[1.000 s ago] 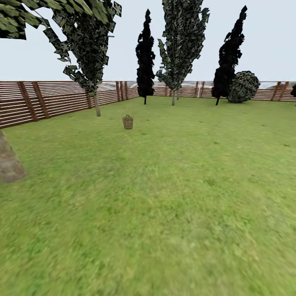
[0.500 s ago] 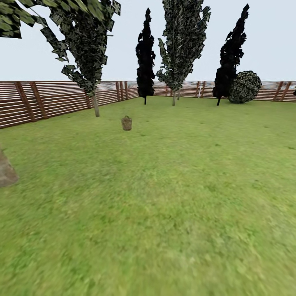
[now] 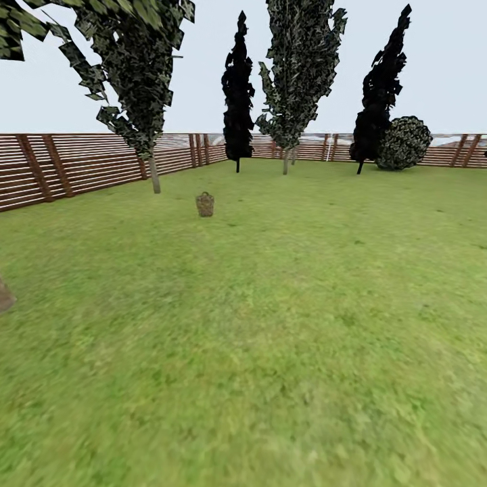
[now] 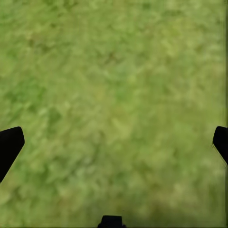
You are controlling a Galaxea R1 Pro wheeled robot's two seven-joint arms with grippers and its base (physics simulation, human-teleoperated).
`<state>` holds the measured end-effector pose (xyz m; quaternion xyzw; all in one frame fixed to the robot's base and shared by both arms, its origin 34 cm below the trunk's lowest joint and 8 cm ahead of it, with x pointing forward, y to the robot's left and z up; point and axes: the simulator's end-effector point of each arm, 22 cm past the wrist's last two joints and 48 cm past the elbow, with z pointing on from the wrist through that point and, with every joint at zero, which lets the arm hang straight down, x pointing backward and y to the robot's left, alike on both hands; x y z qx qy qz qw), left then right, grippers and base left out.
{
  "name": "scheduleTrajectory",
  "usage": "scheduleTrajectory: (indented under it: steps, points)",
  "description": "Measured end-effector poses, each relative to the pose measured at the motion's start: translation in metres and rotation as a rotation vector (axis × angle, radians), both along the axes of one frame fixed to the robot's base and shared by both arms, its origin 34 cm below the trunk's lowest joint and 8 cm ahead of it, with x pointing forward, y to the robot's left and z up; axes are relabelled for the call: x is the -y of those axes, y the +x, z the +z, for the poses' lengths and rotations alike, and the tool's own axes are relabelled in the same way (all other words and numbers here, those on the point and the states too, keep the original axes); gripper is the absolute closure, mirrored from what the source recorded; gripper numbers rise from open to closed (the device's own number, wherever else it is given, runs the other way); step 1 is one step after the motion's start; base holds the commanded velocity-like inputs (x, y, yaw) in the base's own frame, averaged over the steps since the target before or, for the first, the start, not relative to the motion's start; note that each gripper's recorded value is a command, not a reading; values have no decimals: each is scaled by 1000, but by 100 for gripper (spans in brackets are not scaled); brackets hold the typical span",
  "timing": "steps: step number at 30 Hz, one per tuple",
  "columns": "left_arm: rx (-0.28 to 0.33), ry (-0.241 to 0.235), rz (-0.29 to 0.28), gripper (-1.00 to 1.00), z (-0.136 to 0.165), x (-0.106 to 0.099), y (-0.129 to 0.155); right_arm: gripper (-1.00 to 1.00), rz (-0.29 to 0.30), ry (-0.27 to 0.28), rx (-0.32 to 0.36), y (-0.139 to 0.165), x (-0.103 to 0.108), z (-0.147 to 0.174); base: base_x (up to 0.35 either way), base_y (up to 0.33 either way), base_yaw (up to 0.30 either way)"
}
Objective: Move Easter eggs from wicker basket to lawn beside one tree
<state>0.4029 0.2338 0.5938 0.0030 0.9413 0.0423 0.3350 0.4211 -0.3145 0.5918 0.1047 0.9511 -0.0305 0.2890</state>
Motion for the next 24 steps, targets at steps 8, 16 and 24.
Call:
scheduleTrajectory:
  steps: [8, 16, 24]
  points:
    - [0, -1, 0, -100, 0, 1, 0, -100, 0, 0, 0, 0, 0, 0, 322, -149, 0]
    - [0, -3, 1, -100, 0, 2, 0, -100, 0, 1, 0, 0, 0, 0, 322, -149, 0]
    - [0, -3, 0, -100, 0, 2, 0, -100, 0, 0, 0, 0, 0, 0, 328, -70, 0]
